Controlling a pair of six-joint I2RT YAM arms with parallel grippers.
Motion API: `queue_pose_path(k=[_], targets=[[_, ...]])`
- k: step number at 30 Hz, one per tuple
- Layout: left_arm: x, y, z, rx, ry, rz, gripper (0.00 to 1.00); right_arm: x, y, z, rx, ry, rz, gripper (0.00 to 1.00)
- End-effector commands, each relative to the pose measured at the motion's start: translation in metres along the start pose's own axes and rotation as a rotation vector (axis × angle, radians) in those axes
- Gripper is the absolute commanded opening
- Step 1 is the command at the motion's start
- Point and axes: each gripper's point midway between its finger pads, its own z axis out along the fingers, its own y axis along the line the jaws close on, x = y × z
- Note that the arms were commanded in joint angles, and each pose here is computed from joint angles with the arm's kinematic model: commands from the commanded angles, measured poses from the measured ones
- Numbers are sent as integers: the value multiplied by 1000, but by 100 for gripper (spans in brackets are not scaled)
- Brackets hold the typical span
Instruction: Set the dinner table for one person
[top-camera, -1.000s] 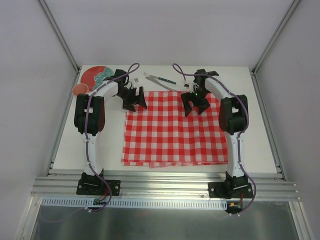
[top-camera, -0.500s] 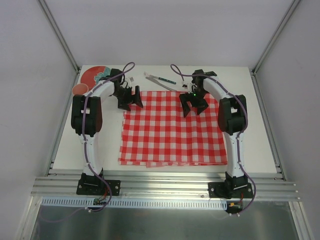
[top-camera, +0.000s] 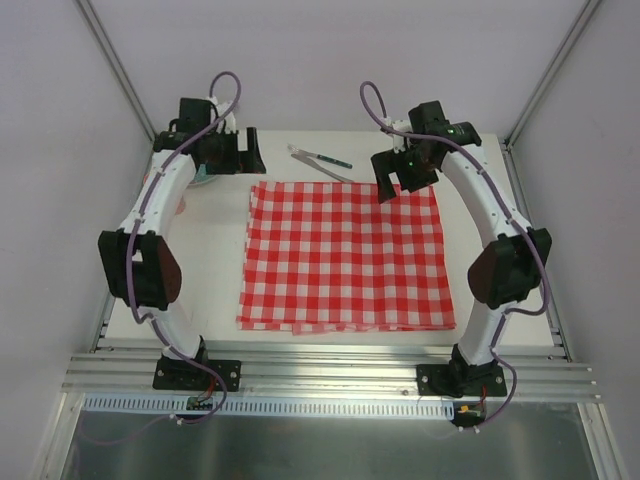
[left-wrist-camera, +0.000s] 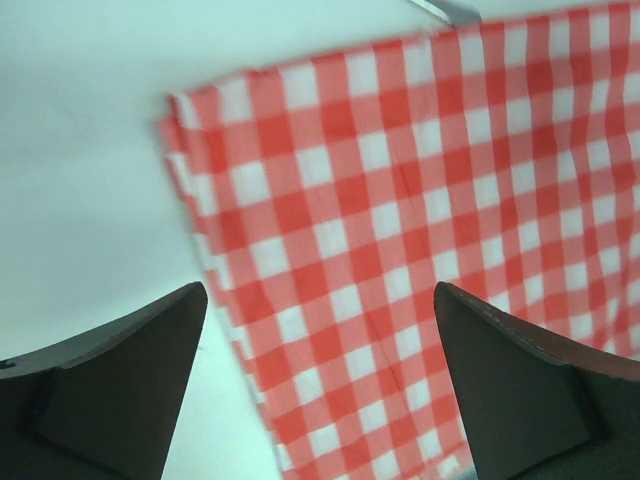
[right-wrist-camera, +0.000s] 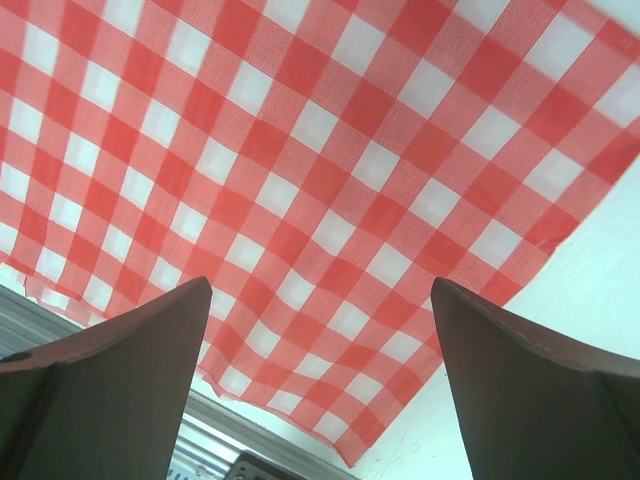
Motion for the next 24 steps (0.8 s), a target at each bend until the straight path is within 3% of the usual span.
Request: queue_pose_path(k=[1,5,9,15,24], targets=[[-51,47,-73,-238,-202,90,99,8,10,-13,35,1,-52,97],[-75,123,-141,-441,-327,0,87,2,18,-14,40,-20,-101,97],[-73,149,-166,-504,-350,-14,81,0,27,-10,35,-29,-139,97],[-55,175,-147,-478,-271,-13,65,2,41,-4,13,-18,-172,97],[-45,230,-111,-574,-123,81,61,4,47,7,12,2,-204,97]])
